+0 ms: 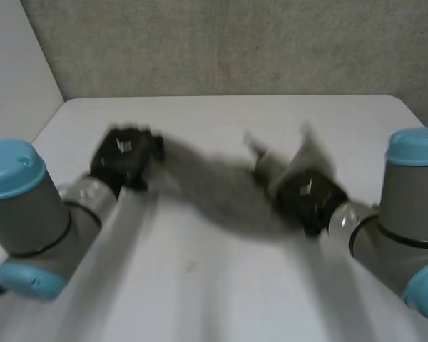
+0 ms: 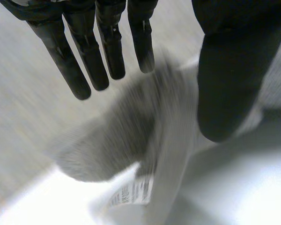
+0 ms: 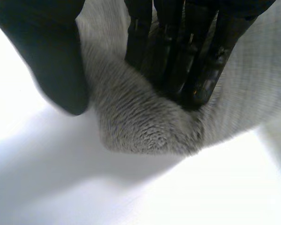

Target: Fold the towel.

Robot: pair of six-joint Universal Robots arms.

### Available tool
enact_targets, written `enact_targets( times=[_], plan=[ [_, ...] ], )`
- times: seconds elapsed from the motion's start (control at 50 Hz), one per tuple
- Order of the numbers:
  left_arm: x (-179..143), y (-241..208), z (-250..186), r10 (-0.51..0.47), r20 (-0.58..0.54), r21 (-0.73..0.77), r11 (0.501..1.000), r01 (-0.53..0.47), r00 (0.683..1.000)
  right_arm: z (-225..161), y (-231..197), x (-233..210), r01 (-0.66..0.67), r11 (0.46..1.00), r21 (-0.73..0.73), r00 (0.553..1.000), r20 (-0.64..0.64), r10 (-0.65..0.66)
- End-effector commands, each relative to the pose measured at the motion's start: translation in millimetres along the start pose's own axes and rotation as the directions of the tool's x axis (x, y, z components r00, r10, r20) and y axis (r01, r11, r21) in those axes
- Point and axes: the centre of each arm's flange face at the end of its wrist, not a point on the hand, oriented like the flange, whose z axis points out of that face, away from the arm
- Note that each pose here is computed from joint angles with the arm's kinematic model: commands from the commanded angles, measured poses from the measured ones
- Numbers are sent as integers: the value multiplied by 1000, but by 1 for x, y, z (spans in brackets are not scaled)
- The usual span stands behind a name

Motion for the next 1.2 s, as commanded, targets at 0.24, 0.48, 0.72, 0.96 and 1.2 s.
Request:
enact_targets(
  times=[0.24, 0.48, 0.72, 0.96, 1.2],
  plan=[
    [-1, -19, -48, 106, -118, -237, 963, -131, 987, -17, -9, 12, -80, 996, -27, 997, 12, 80],
    [-23, -48, 6, 72, 9, 8, 997, -72, 997, -9, -38, 35, -139, 974, 180, 985, -74, 155],
    [-46, -2, 68, -3, 6, -52, 999, 3, 1000, 34, -48, 25, -52, 966, 252, 998, 37, 44],
    [-51, 7, 72, -75, 4, -65, 995, 75, 997, 63, -28, 7, 79, 978, 193, 994, 63, -93],
    [-54, 13, 69, -82, 14, -87, 993, 83, 997, 68, -19, 5, 103, 983, 153, 992, 51, -112]
  ],
)
